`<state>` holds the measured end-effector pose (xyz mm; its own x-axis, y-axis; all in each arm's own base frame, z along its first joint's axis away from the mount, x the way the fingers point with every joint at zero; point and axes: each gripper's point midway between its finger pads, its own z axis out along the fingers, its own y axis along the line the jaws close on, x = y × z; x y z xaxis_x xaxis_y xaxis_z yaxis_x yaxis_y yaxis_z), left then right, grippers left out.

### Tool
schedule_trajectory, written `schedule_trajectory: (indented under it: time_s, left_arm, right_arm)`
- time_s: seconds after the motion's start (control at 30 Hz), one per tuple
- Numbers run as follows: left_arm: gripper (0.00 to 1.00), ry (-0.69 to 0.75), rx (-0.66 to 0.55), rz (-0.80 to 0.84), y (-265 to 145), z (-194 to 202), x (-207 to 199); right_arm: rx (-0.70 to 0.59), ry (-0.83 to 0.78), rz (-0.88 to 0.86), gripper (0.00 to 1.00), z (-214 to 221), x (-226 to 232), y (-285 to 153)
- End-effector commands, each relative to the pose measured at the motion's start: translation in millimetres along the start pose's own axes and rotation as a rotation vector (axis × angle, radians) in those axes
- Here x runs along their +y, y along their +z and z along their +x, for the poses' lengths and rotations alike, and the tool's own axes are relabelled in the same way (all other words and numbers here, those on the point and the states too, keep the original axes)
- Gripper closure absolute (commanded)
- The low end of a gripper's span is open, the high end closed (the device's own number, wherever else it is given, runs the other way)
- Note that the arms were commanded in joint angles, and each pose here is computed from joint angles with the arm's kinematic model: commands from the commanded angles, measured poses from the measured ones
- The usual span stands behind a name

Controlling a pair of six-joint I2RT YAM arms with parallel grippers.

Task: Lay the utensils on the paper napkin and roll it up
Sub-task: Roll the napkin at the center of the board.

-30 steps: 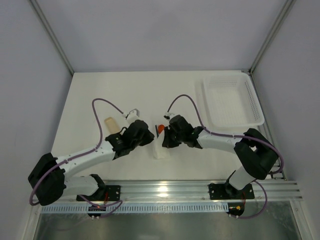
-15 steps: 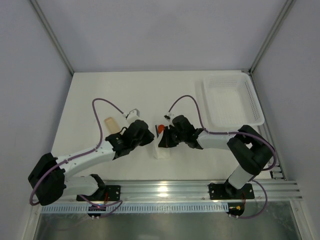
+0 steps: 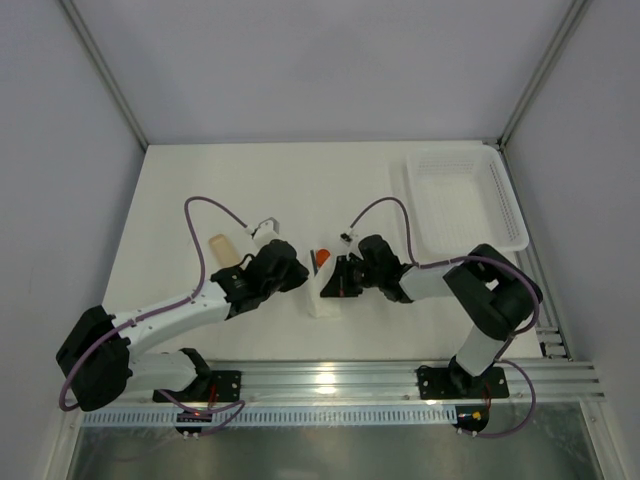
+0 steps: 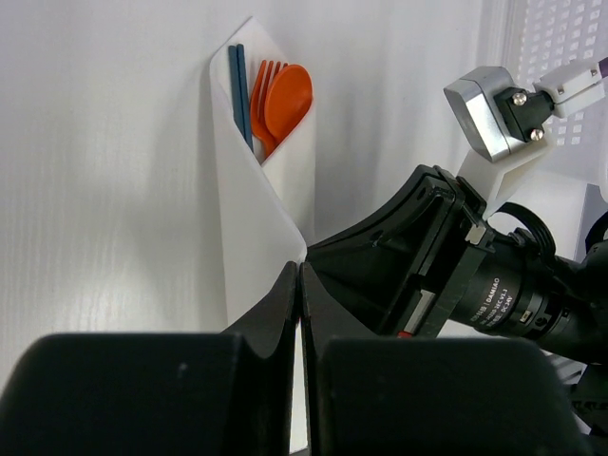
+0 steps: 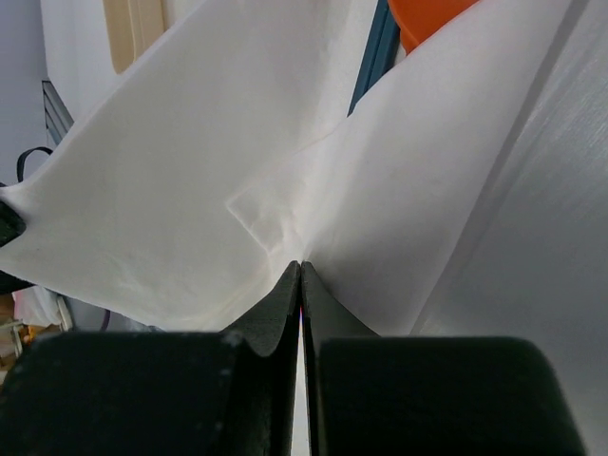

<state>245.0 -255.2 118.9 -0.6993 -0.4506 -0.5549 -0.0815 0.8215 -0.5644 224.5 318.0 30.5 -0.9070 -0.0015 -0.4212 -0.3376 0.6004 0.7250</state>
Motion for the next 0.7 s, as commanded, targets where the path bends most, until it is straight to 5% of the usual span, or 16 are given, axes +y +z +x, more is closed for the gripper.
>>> schedule_trajectory:
  time_s: [0.0,0.67]
  left_arm:
    - [1.00,-0.010,-0.033,0.030,-3,-11,-13]
    - [1.00,0.001,-0.034,0.051,-1,-16,-27]
  right_arm:
    - [-0.041,-0.017,-0.103,0.96,-11,18,0]
    - [-0.006,0.064,0.026,0.96,6,-27,11]
